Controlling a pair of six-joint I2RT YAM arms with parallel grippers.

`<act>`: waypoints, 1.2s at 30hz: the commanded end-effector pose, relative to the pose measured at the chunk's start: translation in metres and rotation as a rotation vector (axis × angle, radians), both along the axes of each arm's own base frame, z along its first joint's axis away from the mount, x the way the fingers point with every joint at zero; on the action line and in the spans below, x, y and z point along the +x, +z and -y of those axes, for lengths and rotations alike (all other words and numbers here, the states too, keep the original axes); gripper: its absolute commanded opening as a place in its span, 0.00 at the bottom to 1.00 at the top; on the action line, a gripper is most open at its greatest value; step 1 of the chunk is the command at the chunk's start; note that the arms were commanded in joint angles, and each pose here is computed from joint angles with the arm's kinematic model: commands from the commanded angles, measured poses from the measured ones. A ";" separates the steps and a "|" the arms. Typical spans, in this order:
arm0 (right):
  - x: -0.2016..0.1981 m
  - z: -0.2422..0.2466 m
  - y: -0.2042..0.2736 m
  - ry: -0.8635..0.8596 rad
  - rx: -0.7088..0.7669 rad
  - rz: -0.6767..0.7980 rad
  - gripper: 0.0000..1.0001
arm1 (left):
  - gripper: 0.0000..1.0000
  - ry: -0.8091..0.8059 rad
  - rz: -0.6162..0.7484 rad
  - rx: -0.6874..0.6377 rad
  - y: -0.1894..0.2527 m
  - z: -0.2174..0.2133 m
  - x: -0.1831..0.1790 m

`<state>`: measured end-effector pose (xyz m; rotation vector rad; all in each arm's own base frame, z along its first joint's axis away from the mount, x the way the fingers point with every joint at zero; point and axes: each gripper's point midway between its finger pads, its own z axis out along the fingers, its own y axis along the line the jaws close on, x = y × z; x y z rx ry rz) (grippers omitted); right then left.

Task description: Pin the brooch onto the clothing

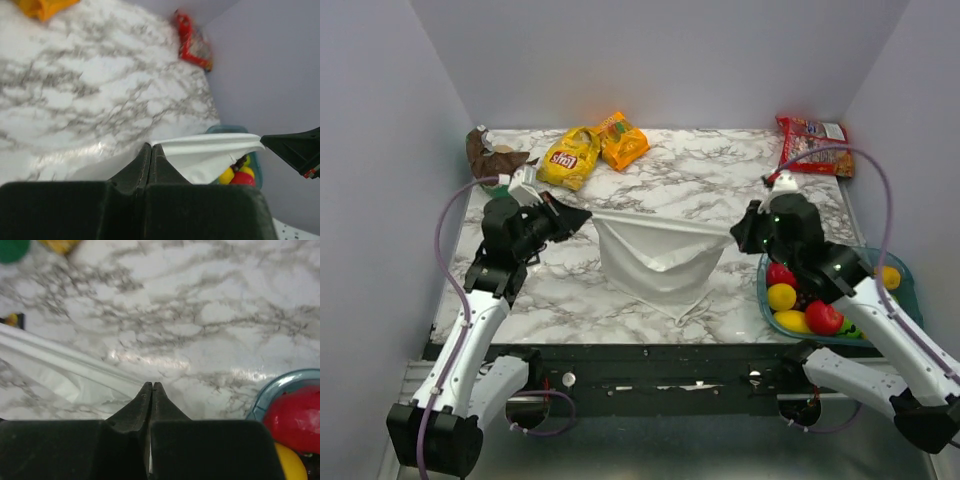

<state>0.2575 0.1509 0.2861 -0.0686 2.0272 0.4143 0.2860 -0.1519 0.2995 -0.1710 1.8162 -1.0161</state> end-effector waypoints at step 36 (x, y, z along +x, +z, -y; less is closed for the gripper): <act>-0.031 -0.170 -0.195 0.570 -0.103 -0.393 0.42 | 0.00 -0.132 -0.367 0.207 -0.175 -0.009 -0.027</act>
